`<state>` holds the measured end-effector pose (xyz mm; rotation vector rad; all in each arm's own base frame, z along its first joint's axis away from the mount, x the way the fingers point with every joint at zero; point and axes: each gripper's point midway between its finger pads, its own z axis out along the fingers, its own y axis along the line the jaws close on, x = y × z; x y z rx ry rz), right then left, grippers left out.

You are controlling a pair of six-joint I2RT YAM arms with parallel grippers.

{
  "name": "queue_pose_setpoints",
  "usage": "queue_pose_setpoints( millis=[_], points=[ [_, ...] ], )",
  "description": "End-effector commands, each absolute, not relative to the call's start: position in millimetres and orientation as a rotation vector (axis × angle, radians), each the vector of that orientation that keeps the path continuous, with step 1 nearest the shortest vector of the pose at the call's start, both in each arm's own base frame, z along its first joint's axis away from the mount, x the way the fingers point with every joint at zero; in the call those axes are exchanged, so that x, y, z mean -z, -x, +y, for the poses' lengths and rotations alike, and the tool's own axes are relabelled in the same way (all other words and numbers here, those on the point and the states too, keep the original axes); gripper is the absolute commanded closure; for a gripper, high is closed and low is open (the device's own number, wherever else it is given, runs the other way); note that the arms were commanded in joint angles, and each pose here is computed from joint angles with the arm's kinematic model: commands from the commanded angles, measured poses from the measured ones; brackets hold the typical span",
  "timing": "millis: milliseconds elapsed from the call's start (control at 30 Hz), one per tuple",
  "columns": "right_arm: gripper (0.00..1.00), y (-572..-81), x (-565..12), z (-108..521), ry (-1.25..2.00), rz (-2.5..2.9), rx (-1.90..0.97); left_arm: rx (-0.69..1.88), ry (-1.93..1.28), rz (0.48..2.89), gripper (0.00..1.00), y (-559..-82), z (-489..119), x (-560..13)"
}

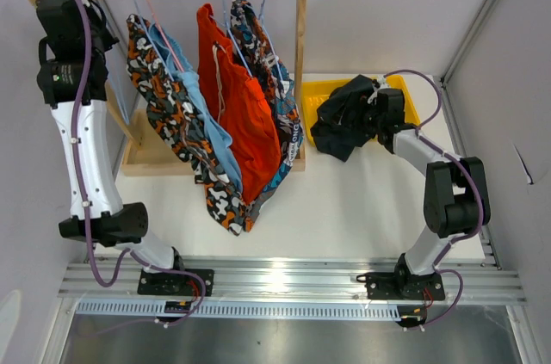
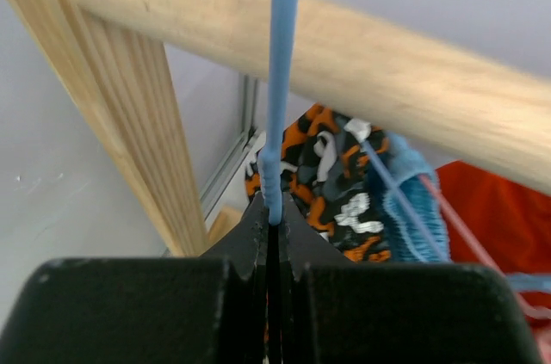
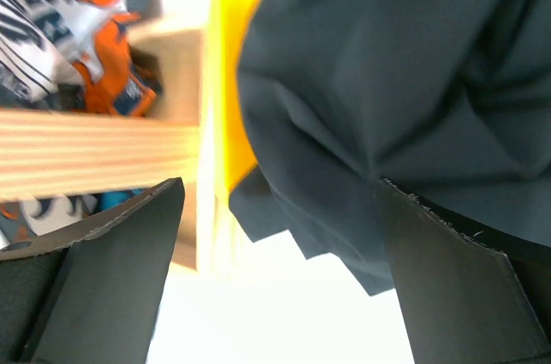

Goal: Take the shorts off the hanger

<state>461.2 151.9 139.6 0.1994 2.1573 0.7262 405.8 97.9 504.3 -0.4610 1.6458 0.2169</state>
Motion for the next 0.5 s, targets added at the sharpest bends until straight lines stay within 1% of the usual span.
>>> queue_pose_setpoints(
  millis=[0,167,467],
  points=[
    [0.01,-454,-151,159,-0.168,2.121,-0.763,-0.259,0.510,1.687,1.00,-413,115,-483],
    [0.01,-445,-145,164,-0.152,2.142,-0.760,-0.252,0.531,1.771,1.00,-426,125,-443],
    [0.00,-431,-150,174,-0.108,2.148,-0.746,-0.240,0.570,1.795,0.99,-419,128,-426]
  ],
)
